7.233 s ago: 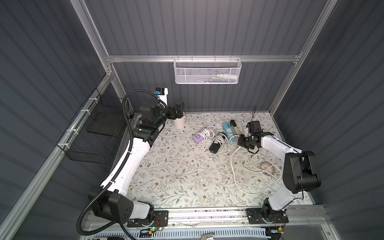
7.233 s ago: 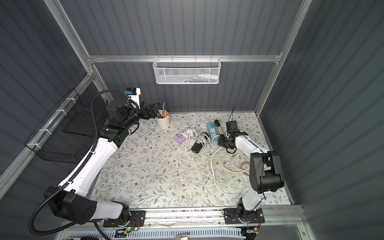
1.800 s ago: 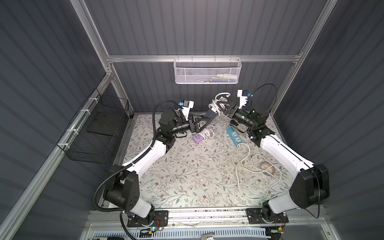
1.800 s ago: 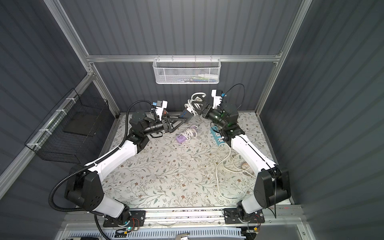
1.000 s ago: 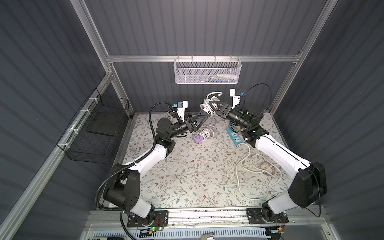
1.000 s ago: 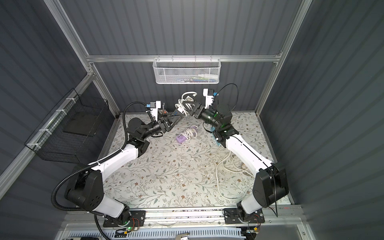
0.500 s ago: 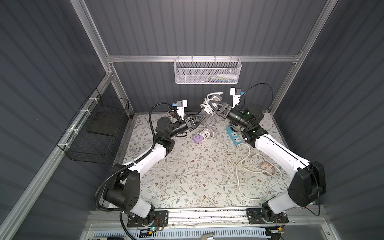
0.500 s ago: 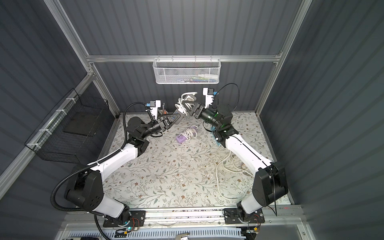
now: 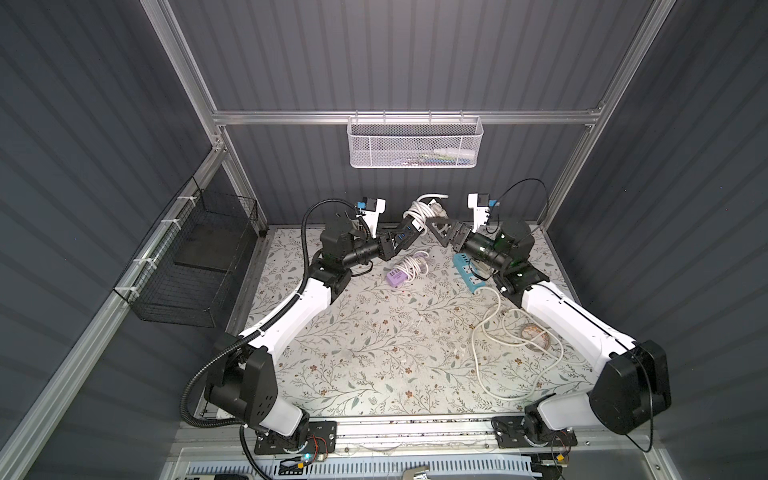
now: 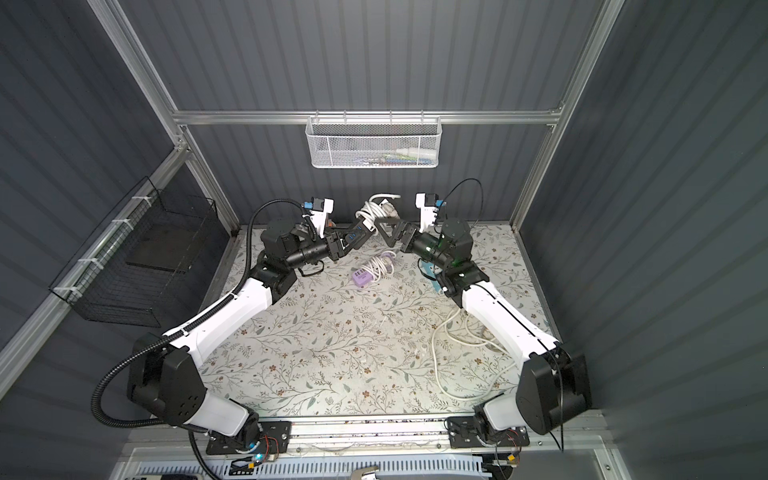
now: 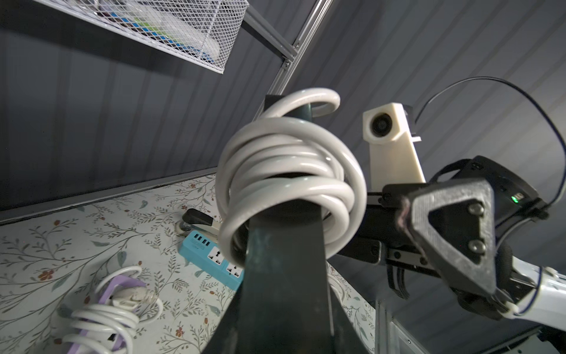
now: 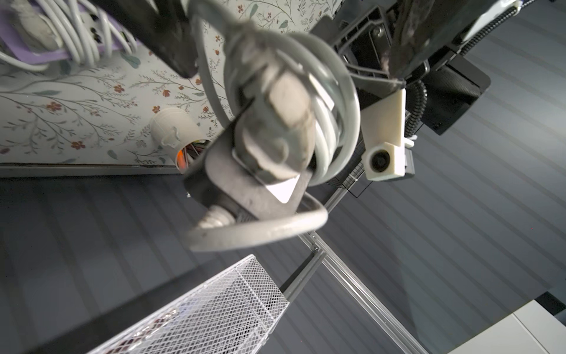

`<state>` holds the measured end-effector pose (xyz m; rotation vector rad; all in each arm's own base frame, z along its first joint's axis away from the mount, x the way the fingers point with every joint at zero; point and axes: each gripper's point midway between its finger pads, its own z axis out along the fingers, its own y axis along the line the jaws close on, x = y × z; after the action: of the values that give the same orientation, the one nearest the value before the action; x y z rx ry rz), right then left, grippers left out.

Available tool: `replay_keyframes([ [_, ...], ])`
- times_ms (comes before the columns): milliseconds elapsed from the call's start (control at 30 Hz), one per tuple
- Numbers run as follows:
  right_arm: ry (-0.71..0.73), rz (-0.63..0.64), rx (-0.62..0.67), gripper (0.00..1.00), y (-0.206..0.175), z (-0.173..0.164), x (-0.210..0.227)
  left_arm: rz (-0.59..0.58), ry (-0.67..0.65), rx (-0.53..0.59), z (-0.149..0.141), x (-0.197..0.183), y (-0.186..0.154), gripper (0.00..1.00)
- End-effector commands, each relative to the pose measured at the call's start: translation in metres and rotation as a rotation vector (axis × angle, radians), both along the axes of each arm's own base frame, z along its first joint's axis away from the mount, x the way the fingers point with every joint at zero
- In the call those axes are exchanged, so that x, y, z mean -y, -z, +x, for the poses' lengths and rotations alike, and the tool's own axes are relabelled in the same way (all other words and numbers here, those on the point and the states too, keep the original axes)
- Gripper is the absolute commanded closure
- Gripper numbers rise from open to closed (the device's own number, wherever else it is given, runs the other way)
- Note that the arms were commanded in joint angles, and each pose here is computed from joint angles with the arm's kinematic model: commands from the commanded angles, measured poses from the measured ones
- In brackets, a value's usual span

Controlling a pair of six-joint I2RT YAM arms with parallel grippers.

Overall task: Unwrap the cord wrapped around the power strip
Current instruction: Pick up the power strip from the center of the board, then unwrap the power cord from the power strip.

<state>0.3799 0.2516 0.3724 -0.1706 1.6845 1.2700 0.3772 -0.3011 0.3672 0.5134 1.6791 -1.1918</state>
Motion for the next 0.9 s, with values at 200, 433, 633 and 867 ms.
replay_keyframes([
  [200, 0.113, -0.297, 0.055, 0.01, 0.016, -0.033, 0.036, 0.209, -0.127, 0.257, 0.005, -0.022, -0.049, 1.0],
  [433, 0.229, -0.496, 0.118, 0.01, -0.001, -0.055, 0.072, 0.29, -0.165, 0.292, -0.005, -0.036, -0.042, 1.0],
  [633, 0.229, -0.564, 0.154, 0.1, -0.004, -0.053, 0.07, 0.272, -0.11, 0.28, -0.013, -0.031, -0.042, 1.0],
  [867, 0.233, -0.625, 0.227, 0.32, -0.004, -0.04, 0.055, 0.258, -0.017, 0.227, -0.02, -0.019, -0.042, 1.0],
])
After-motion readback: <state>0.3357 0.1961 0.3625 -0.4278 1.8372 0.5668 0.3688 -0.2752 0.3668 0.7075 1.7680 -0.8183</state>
